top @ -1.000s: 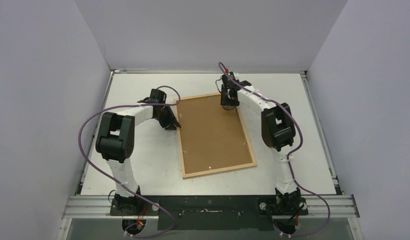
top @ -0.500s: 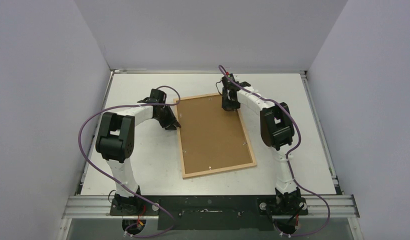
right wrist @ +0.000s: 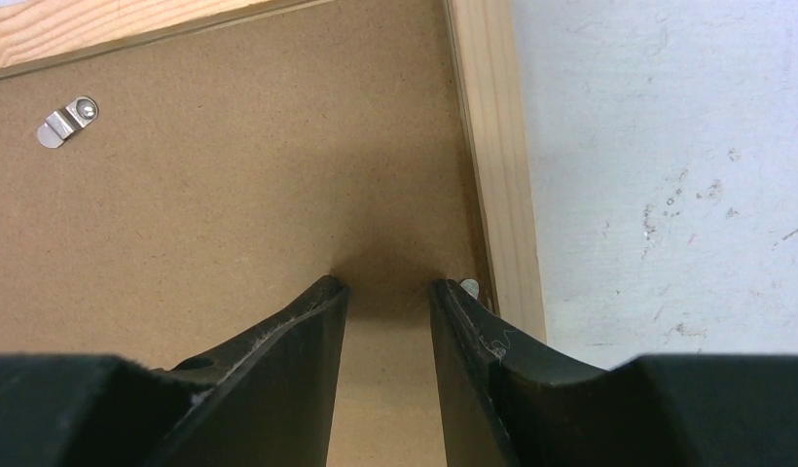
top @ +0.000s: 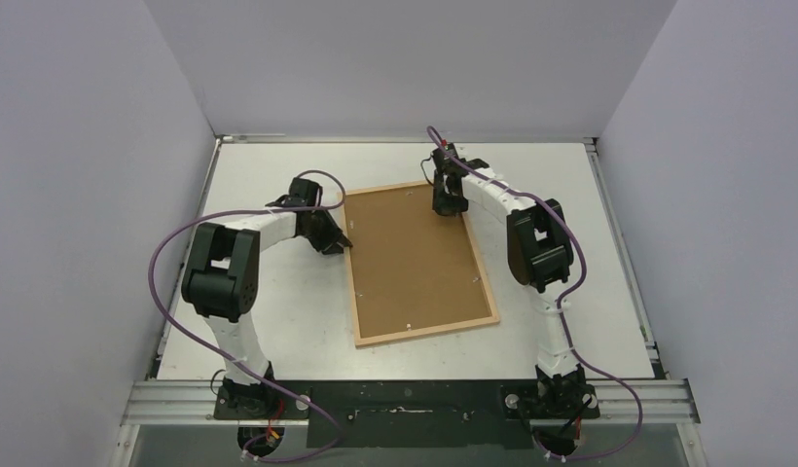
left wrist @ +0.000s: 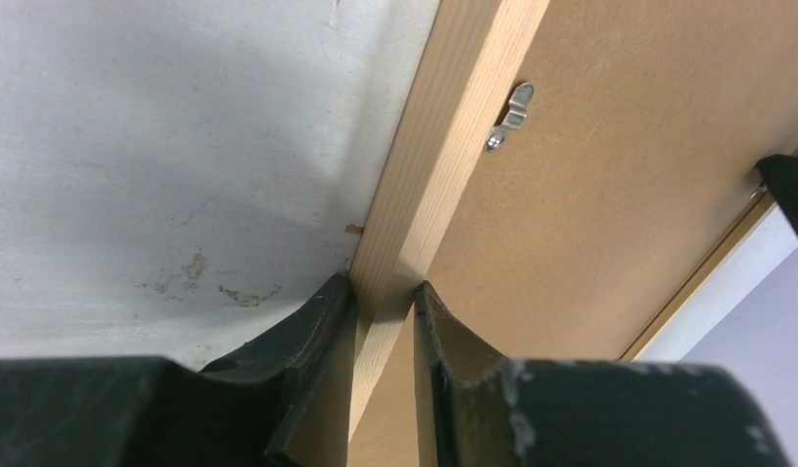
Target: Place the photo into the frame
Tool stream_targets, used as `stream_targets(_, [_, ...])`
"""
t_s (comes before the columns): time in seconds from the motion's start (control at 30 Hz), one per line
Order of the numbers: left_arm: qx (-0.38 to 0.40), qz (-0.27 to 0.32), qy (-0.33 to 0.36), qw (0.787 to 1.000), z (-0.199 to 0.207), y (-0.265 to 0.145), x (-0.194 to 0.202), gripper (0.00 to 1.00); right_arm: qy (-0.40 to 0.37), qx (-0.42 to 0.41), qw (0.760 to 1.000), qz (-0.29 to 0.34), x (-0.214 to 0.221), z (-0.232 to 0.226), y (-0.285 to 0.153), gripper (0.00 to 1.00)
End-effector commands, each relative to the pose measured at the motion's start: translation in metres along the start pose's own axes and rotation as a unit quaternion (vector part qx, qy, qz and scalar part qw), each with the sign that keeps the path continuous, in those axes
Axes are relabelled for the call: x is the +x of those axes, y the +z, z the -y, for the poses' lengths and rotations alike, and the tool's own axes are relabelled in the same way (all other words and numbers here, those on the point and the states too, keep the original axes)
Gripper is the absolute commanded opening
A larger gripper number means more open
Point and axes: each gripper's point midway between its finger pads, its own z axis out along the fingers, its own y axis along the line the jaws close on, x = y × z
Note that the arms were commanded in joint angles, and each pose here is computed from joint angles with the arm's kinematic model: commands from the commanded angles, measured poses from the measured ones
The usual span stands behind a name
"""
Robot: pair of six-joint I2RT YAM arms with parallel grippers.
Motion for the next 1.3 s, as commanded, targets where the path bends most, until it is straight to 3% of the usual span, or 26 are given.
stream_targets(0.0, [-0.022,0.045,-0.086,0.995,-0.013,0.009,-0.014,0.00,-0.001,0.057,0.998,-0.033,0.012,0.033,-0.011,0.38])
stream_targets(0.6, [-0.030,0.050,-0.116,0.992,-0.017,0.010,-0.011,0.00,0.034,0.070,0.997,-0.028,0.012,0.051,-0.015,0.39])
stream_targets(0.83, [-0.035,0.045,-0.116,0.992,-0.021,0.010,-0.008,0.00,0.076,0.062,0.995,-0.007,0.004,0.056,-0.014,0.47])
stream_targets(1.27, [-0.026,0.045,-0.119,0.992,-0.017,0.011,-0.008,0.00,0.154,0.047,0.987,-0.012,0.010,0.053,-0.016,0.46])
